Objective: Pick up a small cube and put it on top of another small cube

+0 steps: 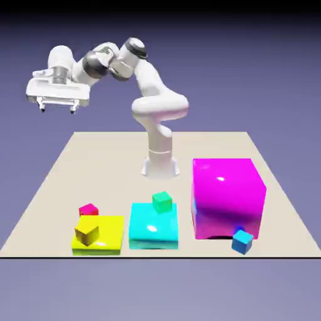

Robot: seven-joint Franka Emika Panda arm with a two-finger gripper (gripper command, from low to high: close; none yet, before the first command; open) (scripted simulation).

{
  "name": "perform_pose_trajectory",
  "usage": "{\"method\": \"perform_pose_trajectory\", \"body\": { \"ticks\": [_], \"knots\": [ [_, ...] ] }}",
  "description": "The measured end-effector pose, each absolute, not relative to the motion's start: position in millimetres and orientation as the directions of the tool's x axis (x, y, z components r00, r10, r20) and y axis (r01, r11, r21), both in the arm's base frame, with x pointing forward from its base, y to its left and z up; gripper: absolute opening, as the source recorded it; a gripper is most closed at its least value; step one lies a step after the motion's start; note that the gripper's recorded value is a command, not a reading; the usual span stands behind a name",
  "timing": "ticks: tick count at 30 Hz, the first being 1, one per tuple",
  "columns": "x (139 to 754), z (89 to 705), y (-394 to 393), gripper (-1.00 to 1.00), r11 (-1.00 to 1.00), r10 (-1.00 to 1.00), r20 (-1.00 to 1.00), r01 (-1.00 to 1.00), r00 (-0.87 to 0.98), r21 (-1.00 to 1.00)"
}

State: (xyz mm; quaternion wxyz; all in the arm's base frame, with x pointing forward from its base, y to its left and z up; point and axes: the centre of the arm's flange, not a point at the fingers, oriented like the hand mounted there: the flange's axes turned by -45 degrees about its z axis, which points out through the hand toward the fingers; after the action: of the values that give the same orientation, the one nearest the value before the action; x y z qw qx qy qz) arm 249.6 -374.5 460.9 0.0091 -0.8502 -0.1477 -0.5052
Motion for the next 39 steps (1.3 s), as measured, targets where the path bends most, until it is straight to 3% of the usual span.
{"method": "perform_pose_trajectory", "body": {
  "ticks": [12,21,25,26,31,39],
  "knots": [
    [236,278,-421,0.0,-0.887,0.254,0.894,0.458,0.369,0.063],
    [246,115,-376,0.0,-0.761,0.239,0.931,0.649,0.275,0.004],
    [272,76,-348,0.0,-0.748,0.236,0.935,0.664,0.266,0.0],
    [282,65,-338,-1.0,-0.748,0.236,0.935,0.664,0.266,0.0],
    [249,105,-367,-1.0,-0.744,0.238,0.935,0.669,0.264,0.001],
    [342,220,-204,-1.0,-0.451,0.315,0.939,0.892,0.134,0.024]
  ]
}}
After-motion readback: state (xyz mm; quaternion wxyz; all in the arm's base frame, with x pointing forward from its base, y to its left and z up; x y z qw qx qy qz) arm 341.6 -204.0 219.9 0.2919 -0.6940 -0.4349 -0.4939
